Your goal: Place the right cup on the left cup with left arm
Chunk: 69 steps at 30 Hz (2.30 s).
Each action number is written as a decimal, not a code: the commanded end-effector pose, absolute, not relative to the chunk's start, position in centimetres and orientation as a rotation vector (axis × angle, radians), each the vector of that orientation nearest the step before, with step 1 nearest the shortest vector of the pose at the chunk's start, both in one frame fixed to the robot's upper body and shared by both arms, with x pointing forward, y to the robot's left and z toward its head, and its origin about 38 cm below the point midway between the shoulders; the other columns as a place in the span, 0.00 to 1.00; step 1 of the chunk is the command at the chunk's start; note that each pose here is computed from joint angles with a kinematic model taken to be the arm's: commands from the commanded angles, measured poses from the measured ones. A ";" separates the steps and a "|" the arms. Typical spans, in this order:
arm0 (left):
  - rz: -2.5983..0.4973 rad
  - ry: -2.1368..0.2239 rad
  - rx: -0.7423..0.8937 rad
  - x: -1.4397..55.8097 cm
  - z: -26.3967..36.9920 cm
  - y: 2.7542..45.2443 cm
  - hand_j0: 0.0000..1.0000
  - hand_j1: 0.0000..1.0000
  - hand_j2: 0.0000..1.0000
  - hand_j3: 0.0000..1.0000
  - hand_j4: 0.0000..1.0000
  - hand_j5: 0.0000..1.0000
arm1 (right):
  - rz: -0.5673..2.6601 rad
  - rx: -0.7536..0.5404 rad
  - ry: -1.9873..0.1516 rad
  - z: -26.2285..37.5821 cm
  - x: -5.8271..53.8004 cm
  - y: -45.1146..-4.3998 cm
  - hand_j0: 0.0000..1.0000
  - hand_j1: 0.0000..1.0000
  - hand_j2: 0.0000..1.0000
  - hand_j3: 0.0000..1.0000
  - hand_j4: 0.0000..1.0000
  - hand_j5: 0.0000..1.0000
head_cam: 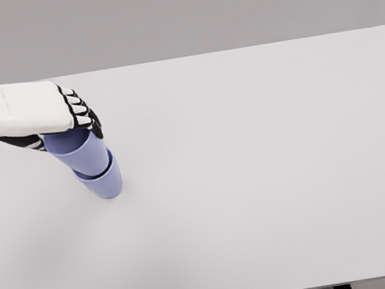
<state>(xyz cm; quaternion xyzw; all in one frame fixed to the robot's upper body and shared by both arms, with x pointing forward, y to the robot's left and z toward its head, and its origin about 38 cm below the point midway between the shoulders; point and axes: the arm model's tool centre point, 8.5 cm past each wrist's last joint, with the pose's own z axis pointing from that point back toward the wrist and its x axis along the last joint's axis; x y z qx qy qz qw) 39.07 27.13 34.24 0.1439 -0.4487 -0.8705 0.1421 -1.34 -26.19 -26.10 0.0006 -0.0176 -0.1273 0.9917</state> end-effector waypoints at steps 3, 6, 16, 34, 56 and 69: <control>-2.505 -1.298 0.419 39.1 34.3 27.1 0.67 0.67 0.67 0.67 0.67 0.67 | -0.255 0.001 -0.035 -26.1 -1.3 -26.2 1.00 1.00 1.00 1.00 1.00 1.00; -2.506 -1.296 0.418 39.2 34.3 27.1 0.67 0.67 0.67 0.67 0.67 0.67 | -0.255 0.001 -0.035 -26.1 -1.3 -26.2 1.00 1.00 1.00 1.00 1.00 1.00; -2.499 -1.277 0.413 39.3 33.6 27.5 0.67 0.67 0.67 0.67 0.67 0.67 | -0.257 0.001 -0.035 -26.1 -1.3 -26.2 1.00 1.00 1.00 1.00 1.00 1.00; -2.516 -1.282 0.414 39.7 33.4 26.7 0.68 0.68 0.68 0.68 0.68 0.68 | -0.255 0.001 -0.035 -26.1 -1.3 -26.2 1.00 1.00 1.00 1.00 1.00 1.00; -2.525 -1.269 0.424 39.7 33.2 26.8 0.85 0.85 0.85 0.85 0.85 0.85 | -0.255 0.001 -0.035 -26.1 -1.3 -26.2 1.00 1.00 1.00 1.00 1.00 1.00; -2.531 -1.275 0.419 39.6 33.3 26.8 0.92 0.92 0.92 0.92 0.92 0.92 | -0.255 0.001 -0.035 -26.1 -1.3 -26.2 1.00 1.00 1.00 1.00 1.00 1.00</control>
